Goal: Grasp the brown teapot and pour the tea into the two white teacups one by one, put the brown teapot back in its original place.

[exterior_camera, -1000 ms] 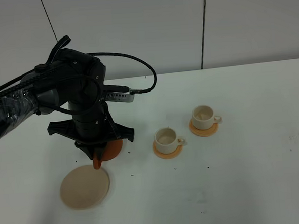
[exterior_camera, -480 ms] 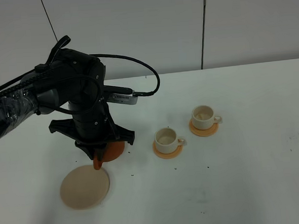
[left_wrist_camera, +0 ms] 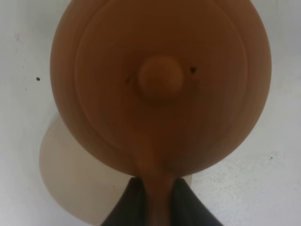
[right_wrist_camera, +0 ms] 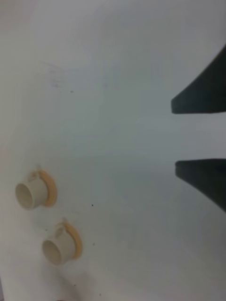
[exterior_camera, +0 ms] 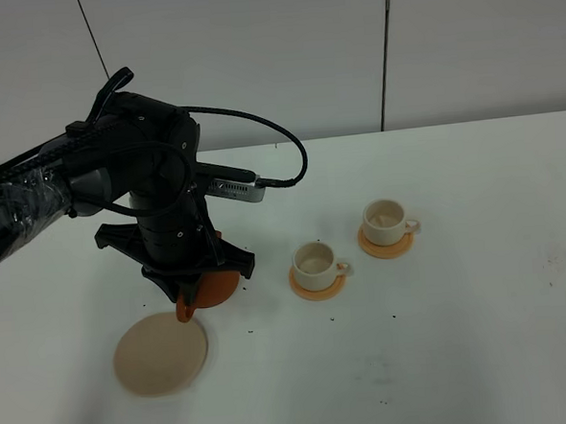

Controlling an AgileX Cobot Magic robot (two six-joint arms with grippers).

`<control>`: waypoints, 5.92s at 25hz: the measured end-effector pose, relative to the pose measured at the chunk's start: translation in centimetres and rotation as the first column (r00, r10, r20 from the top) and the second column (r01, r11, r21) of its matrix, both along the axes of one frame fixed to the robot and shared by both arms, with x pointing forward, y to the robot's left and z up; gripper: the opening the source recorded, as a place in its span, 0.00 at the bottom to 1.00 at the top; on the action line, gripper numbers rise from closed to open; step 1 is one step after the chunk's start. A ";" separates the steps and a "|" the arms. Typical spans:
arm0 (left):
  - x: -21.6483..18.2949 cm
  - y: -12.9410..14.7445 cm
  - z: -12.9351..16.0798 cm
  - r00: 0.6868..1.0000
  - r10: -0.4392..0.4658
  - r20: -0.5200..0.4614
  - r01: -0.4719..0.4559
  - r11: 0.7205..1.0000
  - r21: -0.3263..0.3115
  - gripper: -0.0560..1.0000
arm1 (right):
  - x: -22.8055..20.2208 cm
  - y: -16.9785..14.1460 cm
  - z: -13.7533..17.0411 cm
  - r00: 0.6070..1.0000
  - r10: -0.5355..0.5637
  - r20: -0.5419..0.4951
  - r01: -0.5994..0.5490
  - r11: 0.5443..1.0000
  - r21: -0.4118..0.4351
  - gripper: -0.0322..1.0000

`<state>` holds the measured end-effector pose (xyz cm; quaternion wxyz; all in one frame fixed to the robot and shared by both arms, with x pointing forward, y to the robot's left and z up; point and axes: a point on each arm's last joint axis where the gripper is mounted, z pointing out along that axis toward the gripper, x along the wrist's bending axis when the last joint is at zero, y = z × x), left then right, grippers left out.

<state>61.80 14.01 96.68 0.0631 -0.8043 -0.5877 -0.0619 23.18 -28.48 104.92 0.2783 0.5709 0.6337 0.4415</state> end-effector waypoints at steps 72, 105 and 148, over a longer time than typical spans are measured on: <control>3.2 -0.6 4.2 0.389 -0.921 0.029 0.921 0.390 0.005 0.21 | 0.0 0.0 0.0 1.000 0.000 0.001 0.000 1.000 0.000 0.26; 9.9 -4.9 2.2 0.231 -0.966 0.118 0.964 0.243 0.105 0.21 | 0.0 0.2 0.0 1.000 0.012 -0.001 -0.012 1.000 0.019 0.26; 10.9 -8.6 0.5 0.099 -0.981 0.166 0.955 0.141 0.263 0.21 | 0.0 0.2 0.1 1.000 0.014 0.002 -0.014 1.000 0.023 0.26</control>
